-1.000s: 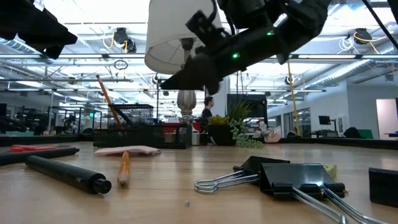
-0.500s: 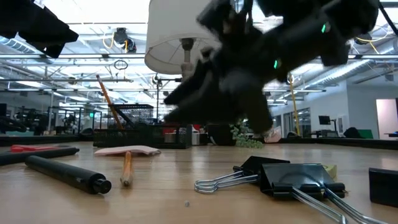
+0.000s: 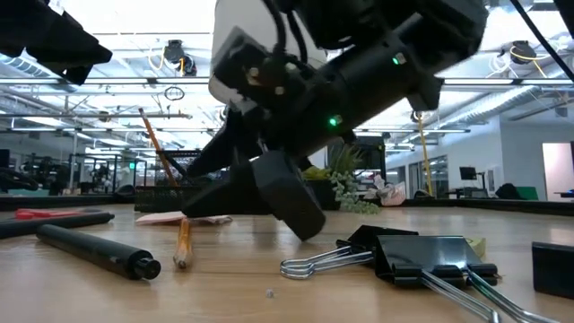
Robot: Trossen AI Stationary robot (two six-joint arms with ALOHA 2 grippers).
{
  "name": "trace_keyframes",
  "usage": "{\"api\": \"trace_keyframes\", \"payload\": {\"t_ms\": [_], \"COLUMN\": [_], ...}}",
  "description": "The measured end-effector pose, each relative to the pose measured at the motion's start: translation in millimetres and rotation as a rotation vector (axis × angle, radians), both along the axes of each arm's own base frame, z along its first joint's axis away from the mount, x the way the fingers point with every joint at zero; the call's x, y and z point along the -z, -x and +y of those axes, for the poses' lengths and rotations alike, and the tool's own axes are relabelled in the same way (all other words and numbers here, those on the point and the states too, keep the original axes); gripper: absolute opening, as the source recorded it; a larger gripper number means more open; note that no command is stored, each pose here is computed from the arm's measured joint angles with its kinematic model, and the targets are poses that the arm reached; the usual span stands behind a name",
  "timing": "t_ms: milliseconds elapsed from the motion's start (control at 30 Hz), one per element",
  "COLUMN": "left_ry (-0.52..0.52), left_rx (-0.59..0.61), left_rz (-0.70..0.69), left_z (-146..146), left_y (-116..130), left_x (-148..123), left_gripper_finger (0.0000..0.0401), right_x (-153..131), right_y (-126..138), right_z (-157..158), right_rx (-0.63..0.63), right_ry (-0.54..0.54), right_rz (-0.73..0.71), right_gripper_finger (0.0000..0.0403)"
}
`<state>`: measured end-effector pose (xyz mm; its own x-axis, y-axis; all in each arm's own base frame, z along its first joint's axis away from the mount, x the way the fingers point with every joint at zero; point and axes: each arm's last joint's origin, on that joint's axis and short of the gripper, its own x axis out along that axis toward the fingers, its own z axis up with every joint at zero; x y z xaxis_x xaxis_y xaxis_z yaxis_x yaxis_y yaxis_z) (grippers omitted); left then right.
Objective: Pick and place office supplies into organizer
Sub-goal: Put the pink sticky note into the black desk organizer
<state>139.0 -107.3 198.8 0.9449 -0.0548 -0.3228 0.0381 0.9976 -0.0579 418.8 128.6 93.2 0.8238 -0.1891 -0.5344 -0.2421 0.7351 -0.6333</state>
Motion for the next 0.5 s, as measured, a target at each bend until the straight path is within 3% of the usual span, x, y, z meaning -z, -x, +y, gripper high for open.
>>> {"api": "trace_keyframes", "payload": {"t_ms": [133,500], "left_ry": [0.010,0.005], "left_rx": [0.003,0.008], "left_rz": [0.002,-0.004], "left_z": [-0.2,-0.4], "left_y": [0.0,-0.2], "left_x": [0.1,-0.6], "left_gripper_finger": [0.0097,0.0097], "right_x": [-2.6,-2.9], "right_y": [0.2,-3.1], "right_z": [-2.3,-12.7], "right_rx": [0.091,0.101], "right_ry": [0.054,0.069], "right_rz": [0.087,0.130], "right_gripper_finger": [0.0256,0.0256]}}
